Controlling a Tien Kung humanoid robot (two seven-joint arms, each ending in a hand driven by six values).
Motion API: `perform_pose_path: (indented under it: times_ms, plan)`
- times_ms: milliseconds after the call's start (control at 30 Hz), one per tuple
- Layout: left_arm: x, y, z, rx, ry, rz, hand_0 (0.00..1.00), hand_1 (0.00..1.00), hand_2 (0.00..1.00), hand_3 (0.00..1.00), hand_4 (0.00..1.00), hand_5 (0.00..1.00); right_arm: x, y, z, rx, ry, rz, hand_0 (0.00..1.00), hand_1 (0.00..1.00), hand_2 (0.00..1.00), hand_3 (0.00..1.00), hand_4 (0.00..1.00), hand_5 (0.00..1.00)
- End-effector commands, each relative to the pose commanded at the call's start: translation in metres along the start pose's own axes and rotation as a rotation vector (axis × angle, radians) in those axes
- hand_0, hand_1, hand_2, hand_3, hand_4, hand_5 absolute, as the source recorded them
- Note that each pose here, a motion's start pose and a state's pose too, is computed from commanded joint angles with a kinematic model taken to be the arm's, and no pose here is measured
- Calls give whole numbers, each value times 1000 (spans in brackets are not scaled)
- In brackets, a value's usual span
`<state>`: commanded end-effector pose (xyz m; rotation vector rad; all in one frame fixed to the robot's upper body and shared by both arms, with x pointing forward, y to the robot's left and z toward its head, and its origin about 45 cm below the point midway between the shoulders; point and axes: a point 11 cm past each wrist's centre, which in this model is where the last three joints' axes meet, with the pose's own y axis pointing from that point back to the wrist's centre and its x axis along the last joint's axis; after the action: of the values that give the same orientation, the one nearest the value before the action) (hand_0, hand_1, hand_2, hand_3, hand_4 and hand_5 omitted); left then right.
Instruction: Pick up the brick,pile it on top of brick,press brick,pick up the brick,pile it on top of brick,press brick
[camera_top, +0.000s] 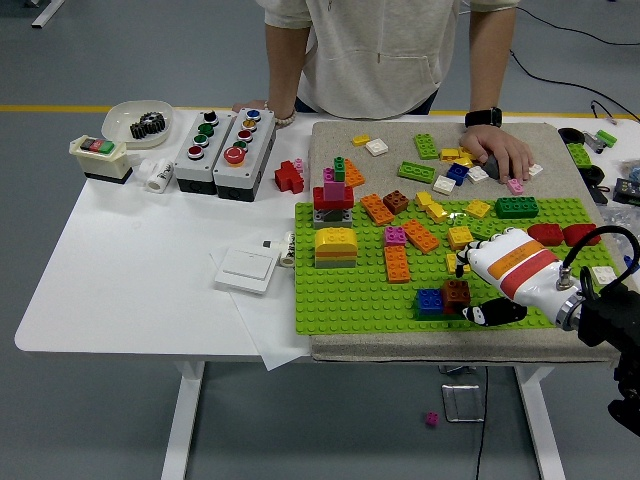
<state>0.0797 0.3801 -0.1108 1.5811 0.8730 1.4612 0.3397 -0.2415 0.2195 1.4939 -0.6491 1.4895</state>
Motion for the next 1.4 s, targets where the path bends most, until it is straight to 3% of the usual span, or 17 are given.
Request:
perform_pose_path:
  times_ms: [1400]
  plan:
    - [-1,-1,-5,9,-7,-1,752,723,716,588,643,666,-1,-1,0,1,0,-3,270,367,653,593,827,498]
